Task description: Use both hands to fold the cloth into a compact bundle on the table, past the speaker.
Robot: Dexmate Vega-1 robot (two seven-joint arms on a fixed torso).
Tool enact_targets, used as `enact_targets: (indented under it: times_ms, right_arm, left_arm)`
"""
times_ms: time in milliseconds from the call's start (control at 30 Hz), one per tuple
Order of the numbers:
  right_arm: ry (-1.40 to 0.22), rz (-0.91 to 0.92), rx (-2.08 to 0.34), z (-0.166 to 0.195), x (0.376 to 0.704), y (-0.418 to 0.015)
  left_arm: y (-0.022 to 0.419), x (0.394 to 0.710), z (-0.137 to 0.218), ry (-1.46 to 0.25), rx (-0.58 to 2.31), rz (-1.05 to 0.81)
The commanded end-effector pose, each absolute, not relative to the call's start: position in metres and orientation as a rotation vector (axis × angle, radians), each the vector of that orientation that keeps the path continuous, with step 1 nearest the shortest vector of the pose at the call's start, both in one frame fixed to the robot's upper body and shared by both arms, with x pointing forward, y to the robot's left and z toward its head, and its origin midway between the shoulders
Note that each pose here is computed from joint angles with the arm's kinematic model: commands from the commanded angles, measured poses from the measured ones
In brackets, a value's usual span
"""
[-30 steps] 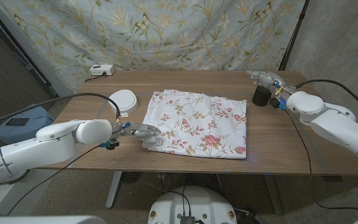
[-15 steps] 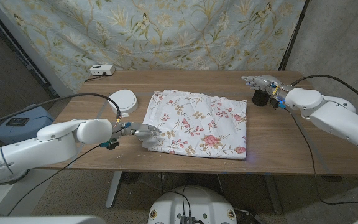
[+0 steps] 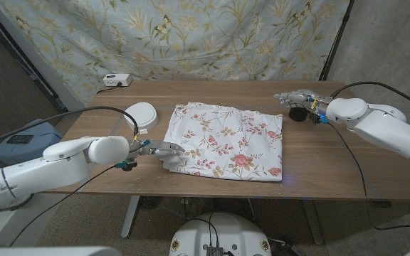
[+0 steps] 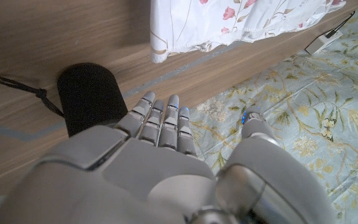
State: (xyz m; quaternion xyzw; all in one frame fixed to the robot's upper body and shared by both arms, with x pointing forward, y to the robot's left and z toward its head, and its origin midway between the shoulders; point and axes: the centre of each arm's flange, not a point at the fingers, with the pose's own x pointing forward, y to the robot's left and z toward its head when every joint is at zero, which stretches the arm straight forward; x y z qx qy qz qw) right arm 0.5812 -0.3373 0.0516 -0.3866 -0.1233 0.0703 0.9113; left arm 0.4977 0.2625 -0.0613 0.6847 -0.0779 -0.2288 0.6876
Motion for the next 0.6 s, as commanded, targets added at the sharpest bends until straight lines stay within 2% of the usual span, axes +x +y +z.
enact_targets:
  times_ms: [33,600]
  right_arm:
    - [-0.195,0.16,-0.826,0.04,0.594,-0.342]
    - [-0.156,0.154,-0.835,0.025,0.606,-0.353]
  left_arm:
    - [0.262,0.499,-0.062,-0.171,1.538,-0.519]
    - [0.263,0.503,-0.06,-0.168,1.533,-0.522]
